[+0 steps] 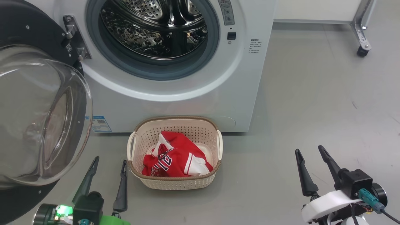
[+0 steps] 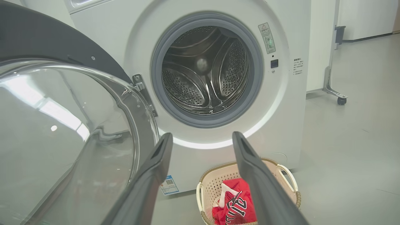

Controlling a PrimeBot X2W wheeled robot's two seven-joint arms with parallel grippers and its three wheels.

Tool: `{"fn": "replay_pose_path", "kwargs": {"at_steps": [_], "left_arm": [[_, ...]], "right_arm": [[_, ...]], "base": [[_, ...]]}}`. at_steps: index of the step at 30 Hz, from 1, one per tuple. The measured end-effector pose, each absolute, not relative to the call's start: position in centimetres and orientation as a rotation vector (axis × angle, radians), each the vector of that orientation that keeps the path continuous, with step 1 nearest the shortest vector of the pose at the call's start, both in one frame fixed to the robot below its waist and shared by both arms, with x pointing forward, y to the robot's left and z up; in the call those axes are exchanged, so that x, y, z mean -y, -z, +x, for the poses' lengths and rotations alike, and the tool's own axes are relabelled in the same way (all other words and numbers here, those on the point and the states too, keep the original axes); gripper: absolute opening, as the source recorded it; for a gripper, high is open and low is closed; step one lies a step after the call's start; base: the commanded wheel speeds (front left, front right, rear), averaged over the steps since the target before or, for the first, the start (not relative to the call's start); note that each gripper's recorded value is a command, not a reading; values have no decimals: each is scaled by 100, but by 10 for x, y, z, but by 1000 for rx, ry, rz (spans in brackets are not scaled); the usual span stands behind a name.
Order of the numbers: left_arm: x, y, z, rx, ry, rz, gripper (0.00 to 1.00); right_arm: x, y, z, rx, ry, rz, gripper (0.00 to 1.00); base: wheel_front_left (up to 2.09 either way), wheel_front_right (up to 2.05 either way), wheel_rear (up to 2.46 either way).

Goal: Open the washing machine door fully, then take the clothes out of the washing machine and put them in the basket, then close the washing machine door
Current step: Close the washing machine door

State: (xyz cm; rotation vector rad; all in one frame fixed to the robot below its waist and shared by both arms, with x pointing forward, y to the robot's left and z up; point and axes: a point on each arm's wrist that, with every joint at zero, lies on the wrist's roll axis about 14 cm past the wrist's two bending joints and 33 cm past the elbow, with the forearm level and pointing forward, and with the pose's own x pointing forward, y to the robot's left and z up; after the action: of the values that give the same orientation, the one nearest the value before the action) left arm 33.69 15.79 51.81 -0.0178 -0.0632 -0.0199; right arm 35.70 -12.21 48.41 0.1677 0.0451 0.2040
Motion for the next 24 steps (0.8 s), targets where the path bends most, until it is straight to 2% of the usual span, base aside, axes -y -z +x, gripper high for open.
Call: {"fn": "replay_pose_path", "kwargs": {"at_steps": [24], "left_arm": [[-226, -519, 291, 68, -235, -37, 100]], "right_arm": [[44, -489, 375, -51, -448, 162, 100]], "base": [[0, 0, 0]]}}
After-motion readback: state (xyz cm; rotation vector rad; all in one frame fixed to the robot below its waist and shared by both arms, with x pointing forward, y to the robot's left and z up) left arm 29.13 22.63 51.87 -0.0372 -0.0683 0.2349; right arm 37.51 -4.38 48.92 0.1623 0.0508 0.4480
